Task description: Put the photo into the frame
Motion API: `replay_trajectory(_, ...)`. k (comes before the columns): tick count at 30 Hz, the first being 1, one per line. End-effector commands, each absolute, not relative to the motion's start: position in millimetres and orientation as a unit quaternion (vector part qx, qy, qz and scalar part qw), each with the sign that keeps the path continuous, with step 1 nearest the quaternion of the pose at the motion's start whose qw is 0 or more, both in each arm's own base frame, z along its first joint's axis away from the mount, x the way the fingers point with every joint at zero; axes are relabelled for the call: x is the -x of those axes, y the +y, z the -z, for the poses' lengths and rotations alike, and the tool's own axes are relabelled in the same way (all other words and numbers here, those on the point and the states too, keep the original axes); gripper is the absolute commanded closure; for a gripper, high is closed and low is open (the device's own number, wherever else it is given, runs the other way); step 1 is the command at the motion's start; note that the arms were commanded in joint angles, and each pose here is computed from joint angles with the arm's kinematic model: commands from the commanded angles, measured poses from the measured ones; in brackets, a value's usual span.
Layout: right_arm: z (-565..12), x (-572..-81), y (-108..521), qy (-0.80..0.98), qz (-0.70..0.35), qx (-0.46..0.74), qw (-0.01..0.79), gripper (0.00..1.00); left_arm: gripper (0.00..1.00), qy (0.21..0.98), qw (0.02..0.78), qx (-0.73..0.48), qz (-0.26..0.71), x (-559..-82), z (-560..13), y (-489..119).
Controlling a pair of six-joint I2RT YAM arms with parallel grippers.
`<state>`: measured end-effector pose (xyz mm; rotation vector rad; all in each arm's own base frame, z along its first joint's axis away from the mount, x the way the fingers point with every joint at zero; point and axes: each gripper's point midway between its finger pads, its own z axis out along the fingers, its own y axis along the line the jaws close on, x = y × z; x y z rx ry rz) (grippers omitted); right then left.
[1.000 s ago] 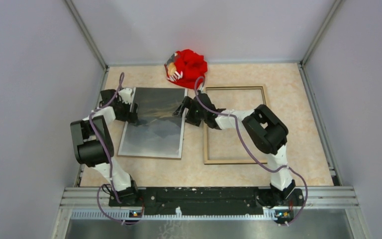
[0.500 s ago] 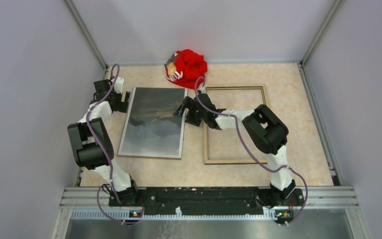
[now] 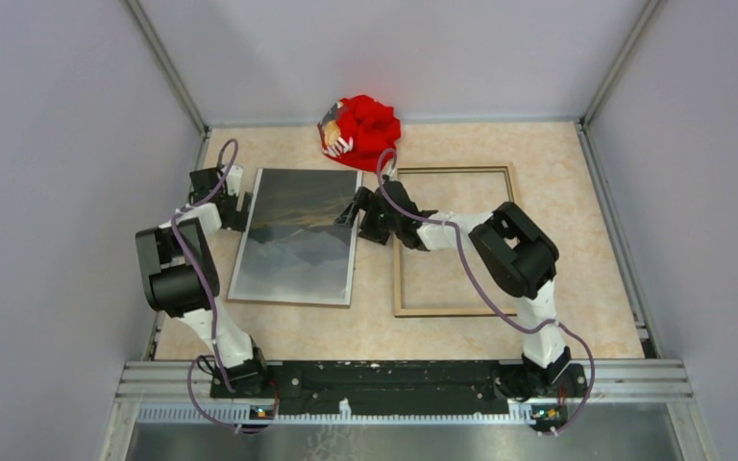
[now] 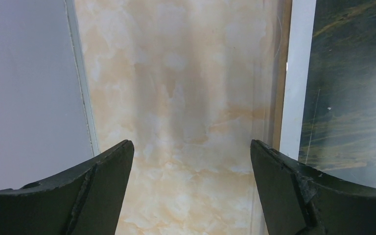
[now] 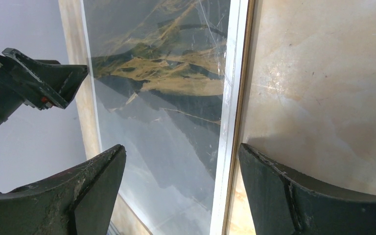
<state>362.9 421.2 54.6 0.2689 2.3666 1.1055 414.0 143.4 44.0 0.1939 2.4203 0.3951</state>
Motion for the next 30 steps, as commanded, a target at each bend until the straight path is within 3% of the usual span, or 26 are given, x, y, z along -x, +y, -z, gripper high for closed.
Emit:
replay_trajectory(1,-24.0,-345.4,400.9,0.901,-0.356,-0.099,0.227,0.14,0.05,0.921,0.345,-0.071,-0.169,-416.7,-43.7,148.8)
replay_trajectory(22,-24.1,-337.6,411.4,0.898,-0.374,-0.091,0.215,0.15,0.04,0.931,0.331,-0.089,-0.122,-403.4,-22.9,115.9)
replay_trajectory(30,-52.7,-340.6,417.1,0.884,-0.398,-0.083,0.229,0.15,0.04,0.929,0.344,-0.098,-0.092,-400.1,-30.8,101.5)
